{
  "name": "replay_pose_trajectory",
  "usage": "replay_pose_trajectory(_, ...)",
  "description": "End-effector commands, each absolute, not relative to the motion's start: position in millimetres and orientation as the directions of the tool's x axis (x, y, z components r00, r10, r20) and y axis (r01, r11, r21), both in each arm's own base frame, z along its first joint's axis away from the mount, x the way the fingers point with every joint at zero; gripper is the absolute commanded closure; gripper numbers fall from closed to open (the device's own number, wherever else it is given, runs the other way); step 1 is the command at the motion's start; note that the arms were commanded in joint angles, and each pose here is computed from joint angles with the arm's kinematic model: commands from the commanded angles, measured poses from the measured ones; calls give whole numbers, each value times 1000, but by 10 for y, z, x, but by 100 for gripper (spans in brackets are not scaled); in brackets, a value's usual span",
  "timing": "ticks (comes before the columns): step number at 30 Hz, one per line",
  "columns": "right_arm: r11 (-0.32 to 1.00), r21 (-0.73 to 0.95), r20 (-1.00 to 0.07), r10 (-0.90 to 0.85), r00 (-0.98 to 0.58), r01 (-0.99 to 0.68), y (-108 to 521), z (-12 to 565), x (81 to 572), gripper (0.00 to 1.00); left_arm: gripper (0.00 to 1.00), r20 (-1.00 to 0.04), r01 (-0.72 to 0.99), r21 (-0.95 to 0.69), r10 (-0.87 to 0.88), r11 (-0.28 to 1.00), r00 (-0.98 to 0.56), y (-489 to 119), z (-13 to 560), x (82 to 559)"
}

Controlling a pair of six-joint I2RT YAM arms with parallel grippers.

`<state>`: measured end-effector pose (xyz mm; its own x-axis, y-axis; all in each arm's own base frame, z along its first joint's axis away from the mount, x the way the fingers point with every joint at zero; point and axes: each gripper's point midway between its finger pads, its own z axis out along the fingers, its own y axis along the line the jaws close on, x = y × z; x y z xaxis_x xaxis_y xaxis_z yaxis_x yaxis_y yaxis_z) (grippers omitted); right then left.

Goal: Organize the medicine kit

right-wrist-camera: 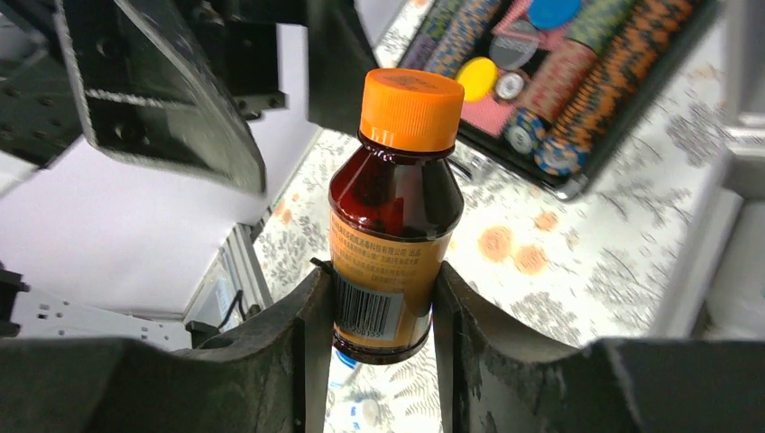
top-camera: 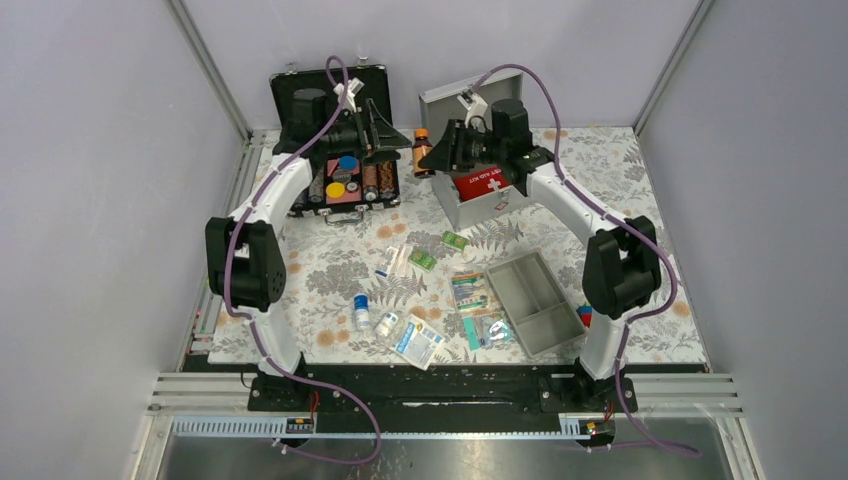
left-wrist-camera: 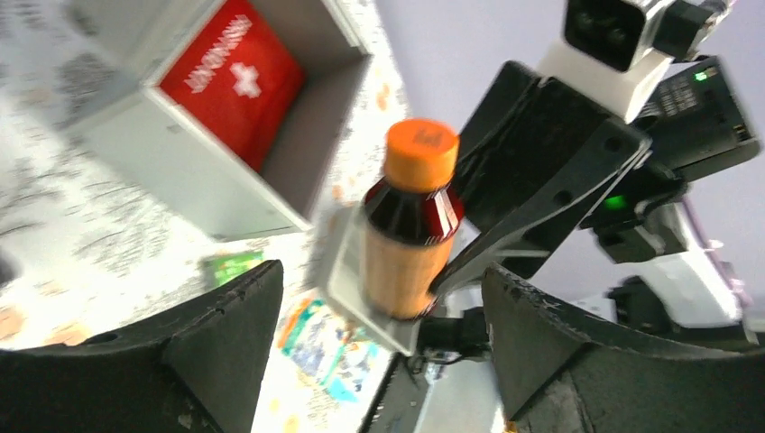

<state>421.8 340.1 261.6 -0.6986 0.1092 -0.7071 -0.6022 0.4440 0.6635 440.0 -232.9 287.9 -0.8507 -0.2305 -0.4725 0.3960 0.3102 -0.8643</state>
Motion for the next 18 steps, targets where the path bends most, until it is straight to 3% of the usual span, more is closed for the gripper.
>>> replay_pose_trajectory(1, 466, 610, -765, 134, -630, -641, 2987, 2881, 4229, 76, 20, -616, 450, -740, -233, 500, -753, -2014, 2996, 4452)
replay_pose_trajectory(5, 565, 567, -757, 68, -650, -600, 2583, 2511, 4287, 77, 20, -626, 433, -719, -236, 544, -743, -1868, 2947, 4451)
replay_pose_trajectory(11, 724, 348, -750, -166, -640, -595, 2082, 1866, 4402, 76, 20, -642, 441, -705, -235, 556, -730, -1824, 2983, 4403)
replay_pose_trajectory(18, 751, 311, -735, -198, -648, -582, 2087, 1636, 4717, 77, 21, -663, 462, -684, -217, 564, -717, -1805, 3030, 4291)
